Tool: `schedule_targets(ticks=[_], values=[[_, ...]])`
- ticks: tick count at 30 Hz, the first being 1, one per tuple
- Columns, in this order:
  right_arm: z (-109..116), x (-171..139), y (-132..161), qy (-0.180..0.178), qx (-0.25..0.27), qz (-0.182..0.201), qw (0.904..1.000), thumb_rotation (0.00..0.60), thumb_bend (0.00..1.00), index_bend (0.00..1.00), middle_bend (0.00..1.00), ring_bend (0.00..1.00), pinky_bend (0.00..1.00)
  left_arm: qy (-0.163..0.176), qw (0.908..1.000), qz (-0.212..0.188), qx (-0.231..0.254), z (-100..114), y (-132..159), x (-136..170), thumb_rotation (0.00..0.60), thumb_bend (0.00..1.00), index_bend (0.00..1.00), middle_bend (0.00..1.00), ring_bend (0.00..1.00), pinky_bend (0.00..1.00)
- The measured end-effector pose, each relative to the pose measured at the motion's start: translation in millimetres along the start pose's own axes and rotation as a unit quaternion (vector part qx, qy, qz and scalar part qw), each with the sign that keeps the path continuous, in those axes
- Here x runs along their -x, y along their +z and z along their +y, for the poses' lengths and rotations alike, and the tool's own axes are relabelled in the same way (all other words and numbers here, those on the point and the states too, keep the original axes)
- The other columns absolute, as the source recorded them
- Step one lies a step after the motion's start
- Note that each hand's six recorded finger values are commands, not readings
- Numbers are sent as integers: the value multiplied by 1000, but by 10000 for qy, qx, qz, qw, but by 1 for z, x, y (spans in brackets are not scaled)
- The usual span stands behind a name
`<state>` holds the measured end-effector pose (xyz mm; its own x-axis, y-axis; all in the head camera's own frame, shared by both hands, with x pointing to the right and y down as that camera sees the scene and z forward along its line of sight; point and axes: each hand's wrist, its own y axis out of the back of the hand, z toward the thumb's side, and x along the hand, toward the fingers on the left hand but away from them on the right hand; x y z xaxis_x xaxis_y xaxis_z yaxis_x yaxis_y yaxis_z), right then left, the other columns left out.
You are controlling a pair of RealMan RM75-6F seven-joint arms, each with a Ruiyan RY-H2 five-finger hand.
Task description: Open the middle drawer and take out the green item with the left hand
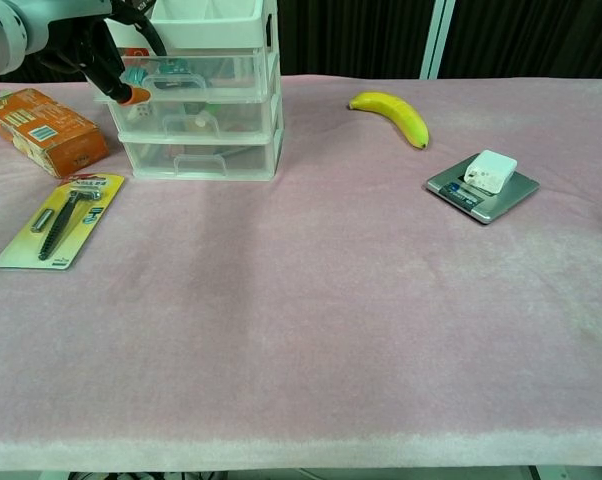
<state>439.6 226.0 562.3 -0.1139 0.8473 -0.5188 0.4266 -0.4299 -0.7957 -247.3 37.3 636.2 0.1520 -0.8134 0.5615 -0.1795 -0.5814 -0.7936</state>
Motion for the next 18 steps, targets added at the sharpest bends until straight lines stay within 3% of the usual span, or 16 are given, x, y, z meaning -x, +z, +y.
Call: schedule_targets(ticks=[18], values=[[0, 0, 0, 7, 3, -1, 10000, 600, 117, 0, 0, 0, 123, -271, 9994, -3, 204, -9, -4, 16, 600, 342, 404, 1000, 1000, 977]])
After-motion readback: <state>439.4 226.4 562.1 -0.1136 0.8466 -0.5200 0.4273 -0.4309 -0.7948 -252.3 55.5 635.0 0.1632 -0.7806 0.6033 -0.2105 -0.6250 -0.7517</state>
